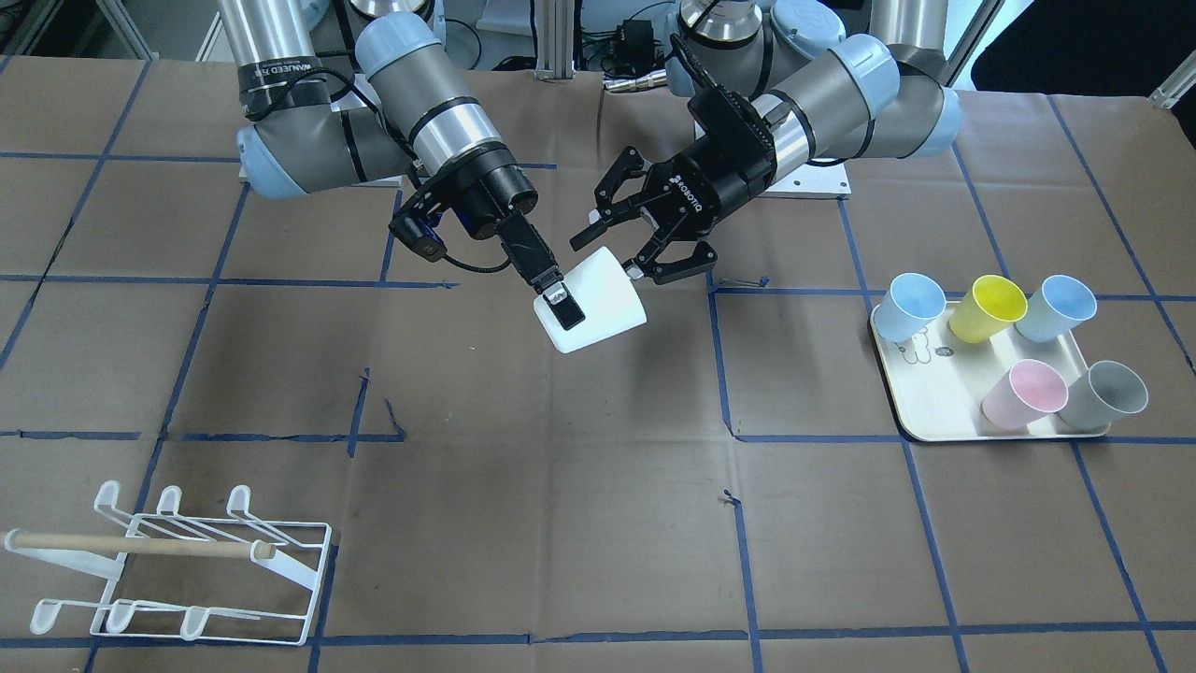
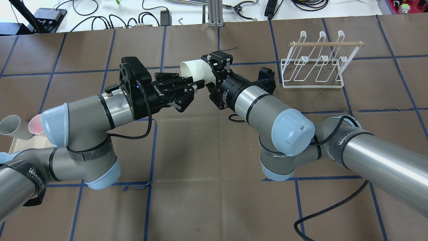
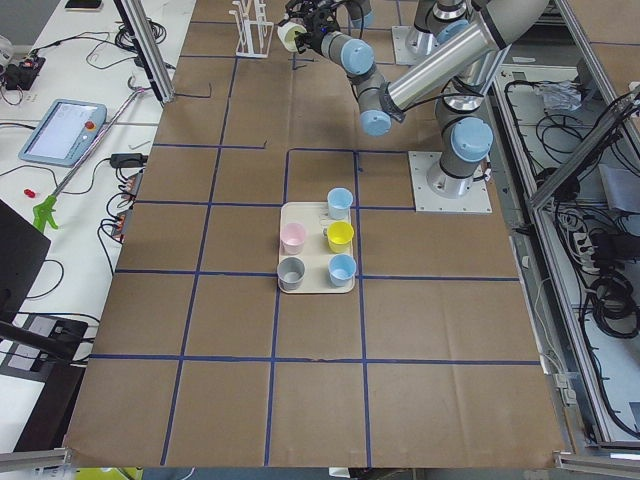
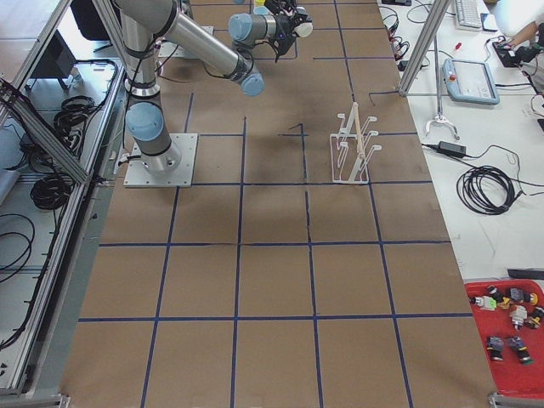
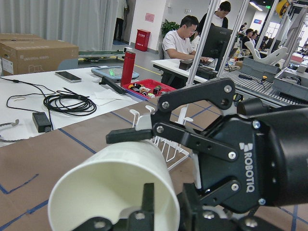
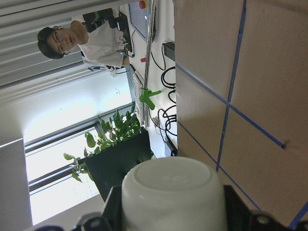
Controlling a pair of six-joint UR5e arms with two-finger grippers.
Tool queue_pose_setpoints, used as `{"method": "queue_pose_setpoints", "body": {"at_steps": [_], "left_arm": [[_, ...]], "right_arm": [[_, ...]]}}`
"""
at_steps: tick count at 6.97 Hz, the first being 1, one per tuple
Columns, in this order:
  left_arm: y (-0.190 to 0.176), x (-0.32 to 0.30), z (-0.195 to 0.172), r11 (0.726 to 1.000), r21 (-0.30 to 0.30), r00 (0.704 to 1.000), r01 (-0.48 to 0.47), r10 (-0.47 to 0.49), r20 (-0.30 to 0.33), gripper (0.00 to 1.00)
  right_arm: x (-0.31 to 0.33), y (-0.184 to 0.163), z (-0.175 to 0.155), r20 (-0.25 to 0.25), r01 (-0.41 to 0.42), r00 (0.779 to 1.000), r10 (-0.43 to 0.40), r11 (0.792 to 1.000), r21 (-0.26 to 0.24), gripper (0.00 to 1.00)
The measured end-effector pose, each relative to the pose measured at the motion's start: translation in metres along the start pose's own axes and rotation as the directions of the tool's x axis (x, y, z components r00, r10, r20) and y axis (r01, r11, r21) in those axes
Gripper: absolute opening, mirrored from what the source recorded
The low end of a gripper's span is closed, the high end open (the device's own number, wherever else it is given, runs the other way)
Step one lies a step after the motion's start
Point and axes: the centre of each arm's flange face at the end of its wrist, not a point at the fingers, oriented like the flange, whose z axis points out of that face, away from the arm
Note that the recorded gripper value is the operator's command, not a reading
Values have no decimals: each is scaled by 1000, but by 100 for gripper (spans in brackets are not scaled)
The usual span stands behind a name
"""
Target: Transfer IKEA cup to right arm and place on rack
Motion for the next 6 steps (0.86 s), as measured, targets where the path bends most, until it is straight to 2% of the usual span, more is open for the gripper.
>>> {"method": "queue_pose_setpoints", "body": {"at_steps": [2,4,5,6], "left_arm": [[0,-6,-4,1000,4,999,28,-28,18,98],[0,-32,-24,998,24,995,60,-62,84,98],[-1,-52,-40,995,45,987,90,-95,130,98],[-5,-67,-50,989,63,975,134,-143,171,98]], "right_arm": [[-3,-2,2,10,9,1000,-10,1000,4,9],[-6,-18,8,17,42,999,-42,998,37,9],[-14,-42,9,29,107,994,-109,990,87,8],[-27,-74,6,32,217,974,-225,964,156,7]]}}
